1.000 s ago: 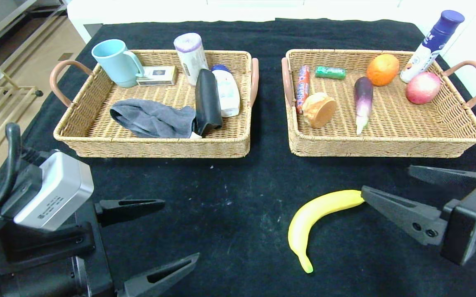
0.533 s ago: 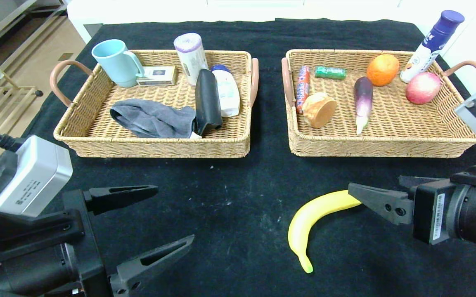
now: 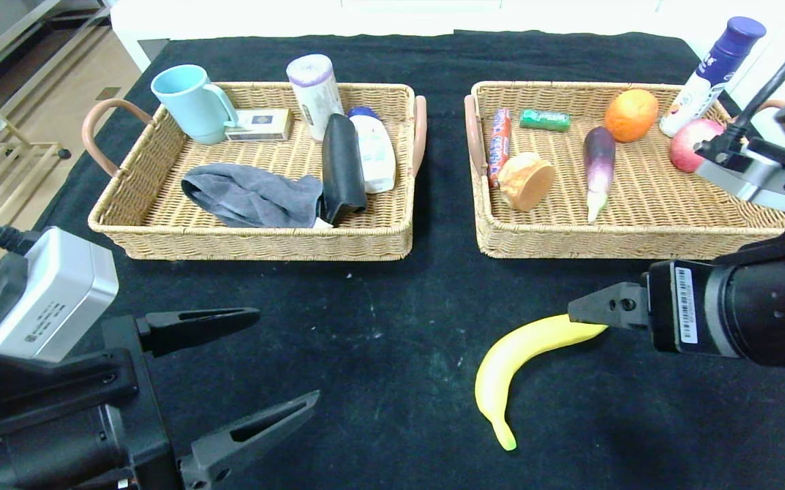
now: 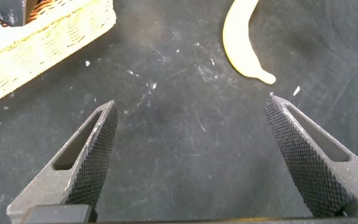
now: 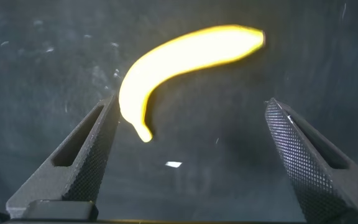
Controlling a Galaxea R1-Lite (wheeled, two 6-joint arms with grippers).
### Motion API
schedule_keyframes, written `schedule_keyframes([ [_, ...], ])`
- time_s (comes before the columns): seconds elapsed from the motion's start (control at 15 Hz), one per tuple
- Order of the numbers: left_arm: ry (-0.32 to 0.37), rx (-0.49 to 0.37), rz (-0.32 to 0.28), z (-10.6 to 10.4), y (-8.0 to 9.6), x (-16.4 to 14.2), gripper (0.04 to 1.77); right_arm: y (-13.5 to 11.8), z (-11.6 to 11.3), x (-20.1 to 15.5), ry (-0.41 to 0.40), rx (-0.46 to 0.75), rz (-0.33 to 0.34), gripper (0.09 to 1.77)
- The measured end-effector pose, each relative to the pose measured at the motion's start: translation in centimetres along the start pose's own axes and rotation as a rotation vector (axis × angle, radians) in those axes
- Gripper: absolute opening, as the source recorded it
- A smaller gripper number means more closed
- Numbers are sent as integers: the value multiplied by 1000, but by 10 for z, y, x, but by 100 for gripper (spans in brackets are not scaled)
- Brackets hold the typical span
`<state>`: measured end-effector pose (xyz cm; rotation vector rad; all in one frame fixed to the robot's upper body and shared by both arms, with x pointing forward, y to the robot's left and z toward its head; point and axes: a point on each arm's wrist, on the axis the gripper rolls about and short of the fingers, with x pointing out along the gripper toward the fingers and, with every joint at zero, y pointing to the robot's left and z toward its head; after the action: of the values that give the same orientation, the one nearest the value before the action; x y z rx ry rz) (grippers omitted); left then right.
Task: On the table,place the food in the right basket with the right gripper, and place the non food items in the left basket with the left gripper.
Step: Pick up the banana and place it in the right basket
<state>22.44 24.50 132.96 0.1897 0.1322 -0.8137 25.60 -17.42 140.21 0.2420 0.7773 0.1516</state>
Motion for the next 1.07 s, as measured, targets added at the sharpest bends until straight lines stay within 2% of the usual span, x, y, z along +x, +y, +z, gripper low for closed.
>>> schedule_keyframes([
  [0.13,-1,3,1,0,0,0,171,12,5,12,47,50,-35,171],
  [0.53,-17,7,5,3,0,-3,172,34,2,51,114,61,-95,171],
  [1.07,-27,16,4,4,-1,-7,172,47,-1,76,151,163,-119,171],
])
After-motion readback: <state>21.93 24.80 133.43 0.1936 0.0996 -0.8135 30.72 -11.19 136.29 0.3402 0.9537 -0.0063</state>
